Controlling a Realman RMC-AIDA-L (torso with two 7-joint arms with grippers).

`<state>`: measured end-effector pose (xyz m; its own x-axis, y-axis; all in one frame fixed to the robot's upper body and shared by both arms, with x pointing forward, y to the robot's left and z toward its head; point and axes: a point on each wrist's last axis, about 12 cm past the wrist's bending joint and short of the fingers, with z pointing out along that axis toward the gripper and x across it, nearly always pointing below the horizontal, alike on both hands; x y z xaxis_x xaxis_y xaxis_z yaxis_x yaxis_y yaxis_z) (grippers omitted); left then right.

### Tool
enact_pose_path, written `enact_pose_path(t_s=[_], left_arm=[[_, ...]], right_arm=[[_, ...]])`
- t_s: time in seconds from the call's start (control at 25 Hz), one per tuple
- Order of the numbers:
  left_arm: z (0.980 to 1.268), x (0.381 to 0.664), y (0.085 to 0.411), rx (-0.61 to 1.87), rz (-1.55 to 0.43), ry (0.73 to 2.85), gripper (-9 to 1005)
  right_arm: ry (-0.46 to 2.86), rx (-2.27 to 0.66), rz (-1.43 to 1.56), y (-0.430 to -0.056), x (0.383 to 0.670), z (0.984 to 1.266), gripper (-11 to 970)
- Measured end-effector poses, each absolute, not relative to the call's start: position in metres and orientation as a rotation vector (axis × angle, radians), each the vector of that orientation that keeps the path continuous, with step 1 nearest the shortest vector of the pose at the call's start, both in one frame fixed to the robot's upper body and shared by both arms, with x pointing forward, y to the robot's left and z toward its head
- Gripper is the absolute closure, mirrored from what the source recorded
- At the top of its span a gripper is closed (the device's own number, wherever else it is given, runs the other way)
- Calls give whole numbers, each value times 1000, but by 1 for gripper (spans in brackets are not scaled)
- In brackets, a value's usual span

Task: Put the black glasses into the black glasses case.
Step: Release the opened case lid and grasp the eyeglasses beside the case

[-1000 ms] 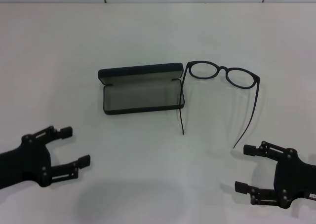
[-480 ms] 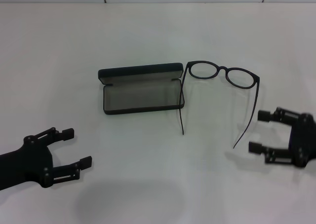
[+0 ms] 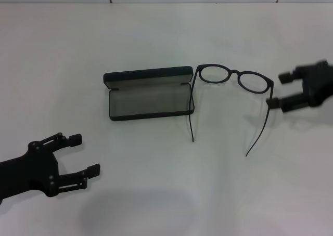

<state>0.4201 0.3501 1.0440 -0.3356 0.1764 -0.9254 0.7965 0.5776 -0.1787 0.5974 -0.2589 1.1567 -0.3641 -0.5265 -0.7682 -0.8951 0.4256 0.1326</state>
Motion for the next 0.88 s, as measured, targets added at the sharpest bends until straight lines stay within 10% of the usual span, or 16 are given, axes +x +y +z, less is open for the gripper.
enact_pose_path(t_s=[0.48, 0.88], left_arm=[[1043, 420, 346, 813, -813, 1833, 146], [1043, 418, 345, 826, -828, 1826, 153]], right_arm=[[2078, -1480, 481, -197, 655, 1216, 110], [2034, -1640, 332, -166, 669, 1209, 111]])
